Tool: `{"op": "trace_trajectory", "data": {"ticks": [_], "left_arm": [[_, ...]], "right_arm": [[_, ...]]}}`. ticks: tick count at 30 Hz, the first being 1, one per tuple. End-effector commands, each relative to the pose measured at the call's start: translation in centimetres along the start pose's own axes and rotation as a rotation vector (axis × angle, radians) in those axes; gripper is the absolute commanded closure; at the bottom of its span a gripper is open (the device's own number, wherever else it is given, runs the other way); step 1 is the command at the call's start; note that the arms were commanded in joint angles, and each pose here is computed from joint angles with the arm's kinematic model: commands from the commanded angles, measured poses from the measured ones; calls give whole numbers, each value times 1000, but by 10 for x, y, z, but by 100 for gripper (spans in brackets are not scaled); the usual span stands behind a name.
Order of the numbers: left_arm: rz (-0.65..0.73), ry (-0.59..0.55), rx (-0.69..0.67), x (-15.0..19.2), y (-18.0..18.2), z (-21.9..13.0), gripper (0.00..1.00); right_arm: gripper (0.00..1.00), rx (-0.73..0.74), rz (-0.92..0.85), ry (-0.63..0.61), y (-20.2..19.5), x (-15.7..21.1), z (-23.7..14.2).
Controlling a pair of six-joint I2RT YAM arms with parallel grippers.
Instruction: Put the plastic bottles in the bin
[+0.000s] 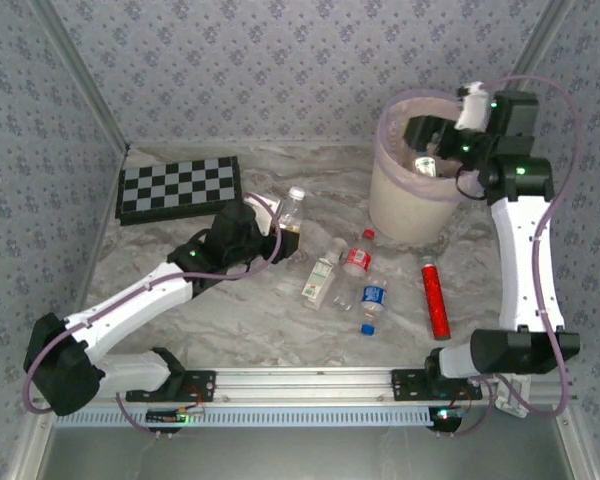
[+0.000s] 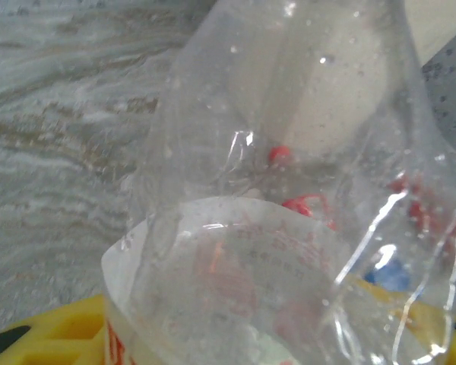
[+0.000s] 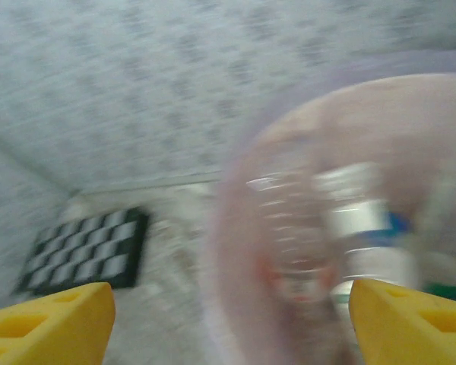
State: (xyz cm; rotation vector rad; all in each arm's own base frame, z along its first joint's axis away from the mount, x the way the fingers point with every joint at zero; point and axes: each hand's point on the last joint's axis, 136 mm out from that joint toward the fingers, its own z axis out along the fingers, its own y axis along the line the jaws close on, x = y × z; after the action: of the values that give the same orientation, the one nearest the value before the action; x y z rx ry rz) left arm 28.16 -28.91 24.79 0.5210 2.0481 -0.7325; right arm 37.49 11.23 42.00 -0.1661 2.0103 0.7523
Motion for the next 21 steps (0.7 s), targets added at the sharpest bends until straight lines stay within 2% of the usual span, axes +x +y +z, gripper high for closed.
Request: {"op": "trace_trajectory", "data": {"ticks": [1,7,14,18,21], "left_arm": [[39,-85,100,-38,-23,0,48],[-18,-146,246,-56,-49,5,48],[-8,-118,278,-56,-59,18,47],[-6,-121,294,-58,-67,19,47],[0,-121,303,-60,-71,19,47]], "right_arm": [[7,-208,-11,156,41,45,25],[6,-311,-12,250,61,79,38],[8,-451,3,305,92,98,49],[12,-465,13,336,97,109,58],[19,-458,19,350,97,111,66]]}}
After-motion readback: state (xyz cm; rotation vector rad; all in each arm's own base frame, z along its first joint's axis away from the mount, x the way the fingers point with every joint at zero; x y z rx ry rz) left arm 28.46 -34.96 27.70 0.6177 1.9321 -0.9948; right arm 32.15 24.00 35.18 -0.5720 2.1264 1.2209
